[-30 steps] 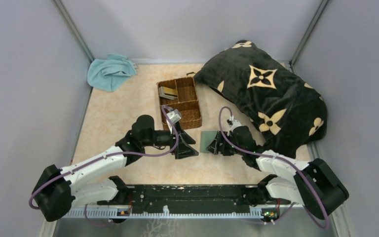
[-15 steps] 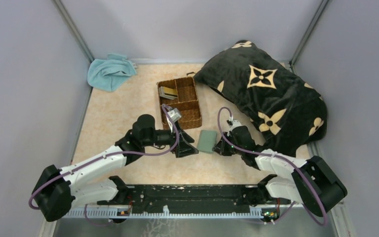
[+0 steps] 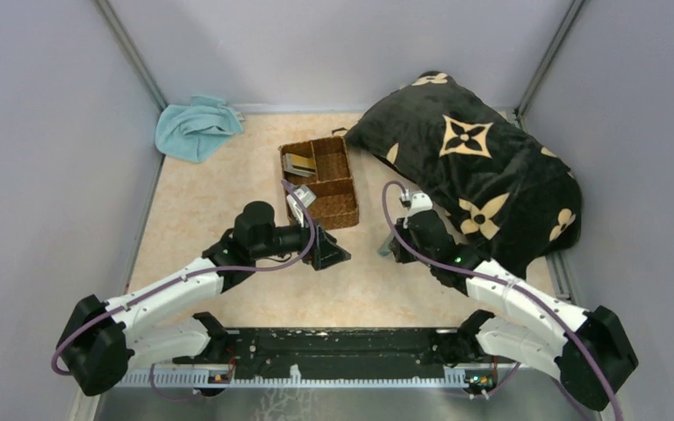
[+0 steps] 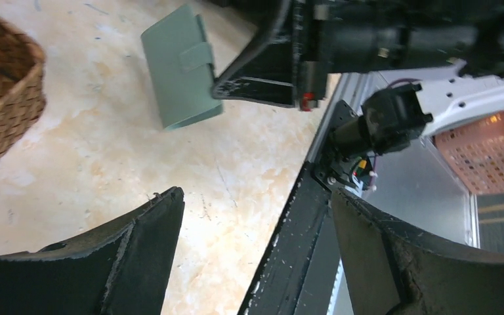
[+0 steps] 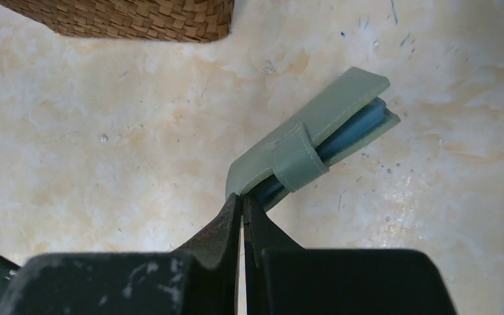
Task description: Take the credit cards out of the card holder
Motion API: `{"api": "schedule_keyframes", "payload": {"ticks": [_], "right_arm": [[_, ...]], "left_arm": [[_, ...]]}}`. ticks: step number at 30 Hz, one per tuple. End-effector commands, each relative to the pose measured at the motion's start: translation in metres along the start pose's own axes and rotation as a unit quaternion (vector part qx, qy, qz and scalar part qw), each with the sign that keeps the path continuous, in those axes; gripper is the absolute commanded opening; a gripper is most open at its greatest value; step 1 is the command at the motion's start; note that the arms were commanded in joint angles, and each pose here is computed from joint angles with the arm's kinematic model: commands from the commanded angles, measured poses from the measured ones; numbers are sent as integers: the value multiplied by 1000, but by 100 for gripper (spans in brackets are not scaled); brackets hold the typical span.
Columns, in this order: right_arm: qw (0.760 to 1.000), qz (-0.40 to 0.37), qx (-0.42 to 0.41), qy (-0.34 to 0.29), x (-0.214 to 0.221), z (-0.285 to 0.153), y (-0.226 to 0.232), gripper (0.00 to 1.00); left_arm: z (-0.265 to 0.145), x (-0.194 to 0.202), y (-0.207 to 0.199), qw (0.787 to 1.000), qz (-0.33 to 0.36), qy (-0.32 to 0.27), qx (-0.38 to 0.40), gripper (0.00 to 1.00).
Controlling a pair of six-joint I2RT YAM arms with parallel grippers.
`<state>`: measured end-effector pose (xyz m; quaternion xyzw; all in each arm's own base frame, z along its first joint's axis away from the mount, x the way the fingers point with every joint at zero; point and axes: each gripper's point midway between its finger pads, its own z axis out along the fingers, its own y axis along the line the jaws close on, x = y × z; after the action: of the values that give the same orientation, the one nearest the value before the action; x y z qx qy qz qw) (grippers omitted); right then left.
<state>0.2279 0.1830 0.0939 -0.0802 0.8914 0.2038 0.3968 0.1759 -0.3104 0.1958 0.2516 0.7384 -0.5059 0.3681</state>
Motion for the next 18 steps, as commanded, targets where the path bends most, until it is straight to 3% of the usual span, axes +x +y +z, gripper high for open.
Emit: {"api": "schedule_keyframes", "payload": {"ticks": [1,5,13,18], "right_arm": [[991,-72,114,-15,-23,-20,-13,0],[967,-132,216,12,-22,-21,-17,0],[932,-187,306,48,-11,-1,-20,0],[932,-207,295,43,-9,7,1,0]], "left_arm": [[1,-18,13,999,-14,-28,-45,89],[-2,-20,21,997,-18,-32,-72,91],[-17,-18,25,995,-9,-40,-96,95],[-25,-15,30,993,-9,-45,-109,96]]}}
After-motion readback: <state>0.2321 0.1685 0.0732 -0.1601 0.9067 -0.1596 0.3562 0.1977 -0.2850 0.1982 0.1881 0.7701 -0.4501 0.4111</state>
